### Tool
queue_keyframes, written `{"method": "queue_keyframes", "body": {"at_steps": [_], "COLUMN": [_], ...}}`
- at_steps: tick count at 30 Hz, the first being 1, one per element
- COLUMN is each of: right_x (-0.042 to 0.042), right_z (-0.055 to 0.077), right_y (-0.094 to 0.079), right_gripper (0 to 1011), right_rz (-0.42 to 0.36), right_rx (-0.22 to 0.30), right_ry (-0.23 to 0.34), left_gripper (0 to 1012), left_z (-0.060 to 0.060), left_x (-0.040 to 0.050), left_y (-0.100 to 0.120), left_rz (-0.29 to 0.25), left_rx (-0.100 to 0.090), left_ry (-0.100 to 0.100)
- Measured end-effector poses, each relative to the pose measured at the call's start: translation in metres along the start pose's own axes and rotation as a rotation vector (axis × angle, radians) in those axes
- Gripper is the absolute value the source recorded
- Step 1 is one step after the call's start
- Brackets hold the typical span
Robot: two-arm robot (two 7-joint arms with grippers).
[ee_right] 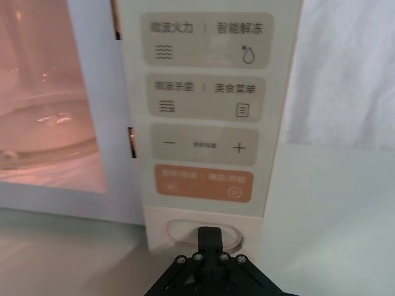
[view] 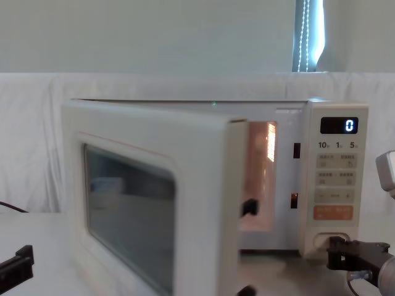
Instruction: Press the button to open the microwave door with one hand; close the microwave door with the other hand.
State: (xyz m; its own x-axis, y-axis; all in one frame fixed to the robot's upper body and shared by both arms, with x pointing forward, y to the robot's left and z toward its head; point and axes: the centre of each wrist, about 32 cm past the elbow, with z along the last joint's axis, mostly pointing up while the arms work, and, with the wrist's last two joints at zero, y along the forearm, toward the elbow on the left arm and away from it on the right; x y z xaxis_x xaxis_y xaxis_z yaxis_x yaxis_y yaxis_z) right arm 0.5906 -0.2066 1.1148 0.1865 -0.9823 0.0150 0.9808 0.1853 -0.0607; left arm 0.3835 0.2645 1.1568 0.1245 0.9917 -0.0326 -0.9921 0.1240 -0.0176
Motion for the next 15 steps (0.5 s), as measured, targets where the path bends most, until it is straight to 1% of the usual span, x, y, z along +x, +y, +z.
{"method": "queue_keyframes", "body": {"at_steps": [8,15], "right_x": [-0.0061,-0.0132], "right_z": [0.005,0.012], "right_y": [-0.017,-0.039], "right_gripper": [0,0], "right_rz": [0.011,0.009], "right_rx": [-0.005,0.004], "right_ry": [0.003,0.012], "left_gripper": [1001,1001], "left_z": [0.000,0.000], "left_x": [0.0000,0.0000], "left_y": [0.000,0.000], "left_rz": [0.000,0.000], "left_rx": [0.000,0.000], "left_ry": [0.000,0.000]}}
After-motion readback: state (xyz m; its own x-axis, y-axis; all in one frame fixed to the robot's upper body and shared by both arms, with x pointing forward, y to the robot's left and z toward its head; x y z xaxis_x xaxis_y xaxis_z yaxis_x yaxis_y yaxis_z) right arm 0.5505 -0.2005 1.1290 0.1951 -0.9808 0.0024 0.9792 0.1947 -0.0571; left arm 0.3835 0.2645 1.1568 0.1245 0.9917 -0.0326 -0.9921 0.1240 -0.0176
